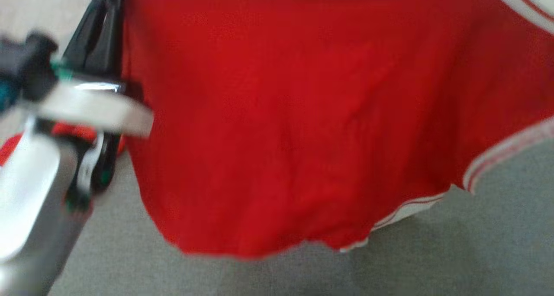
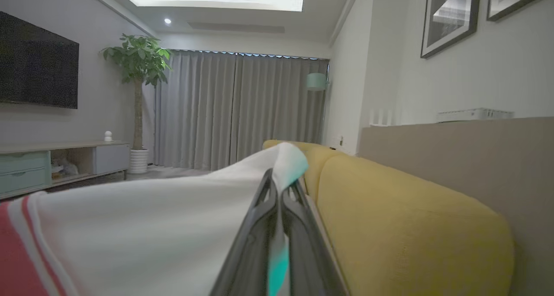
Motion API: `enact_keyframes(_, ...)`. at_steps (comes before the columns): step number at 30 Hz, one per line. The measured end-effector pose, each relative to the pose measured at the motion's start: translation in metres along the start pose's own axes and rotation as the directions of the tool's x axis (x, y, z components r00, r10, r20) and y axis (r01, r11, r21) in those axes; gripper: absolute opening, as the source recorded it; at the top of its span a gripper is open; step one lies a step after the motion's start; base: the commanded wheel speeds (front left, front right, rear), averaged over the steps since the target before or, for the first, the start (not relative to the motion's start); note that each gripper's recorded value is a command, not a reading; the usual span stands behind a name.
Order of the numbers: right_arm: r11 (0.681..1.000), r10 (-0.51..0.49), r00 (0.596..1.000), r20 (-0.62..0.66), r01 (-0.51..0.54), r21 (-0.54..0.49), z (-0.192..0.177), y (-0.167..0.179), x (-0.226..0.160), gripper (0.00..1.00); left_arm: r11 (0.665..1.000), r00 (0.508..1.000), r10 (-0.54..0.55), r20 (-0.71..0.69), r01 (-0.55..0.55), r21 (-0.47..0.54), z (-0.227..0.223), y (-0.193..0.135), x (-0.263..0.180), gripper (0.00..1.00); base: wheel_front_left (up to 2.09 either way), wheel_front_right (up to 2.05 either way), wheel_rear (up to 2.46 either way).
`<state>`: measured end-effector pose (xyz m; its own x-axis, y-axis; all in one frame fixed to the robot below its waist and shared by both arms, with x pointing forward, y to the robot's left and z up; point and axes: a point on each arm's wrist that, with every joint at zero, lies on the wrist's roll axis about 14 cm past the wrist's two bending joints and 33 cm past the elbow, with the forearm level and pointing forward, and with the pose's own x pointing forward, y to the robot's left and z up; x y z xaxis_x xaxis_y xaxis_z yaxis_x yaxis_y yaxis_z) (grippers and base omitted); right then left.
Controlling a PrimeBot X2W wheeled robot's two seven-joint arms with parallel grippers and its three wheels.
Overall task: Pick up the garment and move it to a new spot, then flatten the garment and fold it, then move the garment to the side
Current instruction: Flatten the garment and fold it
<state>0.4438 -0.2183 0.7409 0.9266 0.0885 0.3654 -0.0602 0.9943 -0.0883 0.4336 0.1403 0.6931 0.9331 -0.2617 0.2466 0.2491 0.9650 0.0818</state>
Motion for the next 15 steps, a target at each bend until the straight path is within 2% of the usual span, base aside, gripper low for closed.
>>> enact_keyframes(3, 0.998, 0.017, 0.998, -0.062, -0.013, 0.059, -0.03, 0.002, 0.029, 0.0, 0.994, 0.998, -0.002, -0.058, -0.004, -0.106, -0.028, 0.003, 0.034, 0.0, 0.0, 0.0, 0.0)
enact_keyframes(6, 0.995, 0.024, 0.998, -0.063, -0.018, 0.097, -0.04, 0.005, 0.062, 0.0, 0.983, 0.997, 0.016, -0.069, -0.029, -0.182, -0.047, 0.009, 0.069, 0.0, 0.0, 0.0, 0.0)
enact_keyframes(9, 0.991, 0.039, 0.999, -0.009, -0.037, 0.127, -0.026, 0.013, 0.089, 0.0, 0.963, 0.998, 0.062, -0.014, -0.064, -0.26, -0.042, 0.018, 0.098, 0.0, 0.0, 0.0, 0.0)
enact_keyframes(13, 0.988, 0.035, 0.993, 0.109, -0.05, 0.144, 0.012, 0.017, 0.116, 0.0, 0.943, 0.989, 0.126, 0.083, -0.094, -0.318, -0.02, 0.031, 0.125, 0.0, 0.0, 0.0, 0.0)
enact_keyframes(15, 0.987, 0.043, 0.992, 0.121, -0.061, 0.149, 0.016, 0.023, 0.123, 0.0, 0.933, 0.983, 0.155, 0.096, -0.114, -0.342, -0.019, 0.035, 0.133, 0.0, 0.0, 0.0, 0.0)
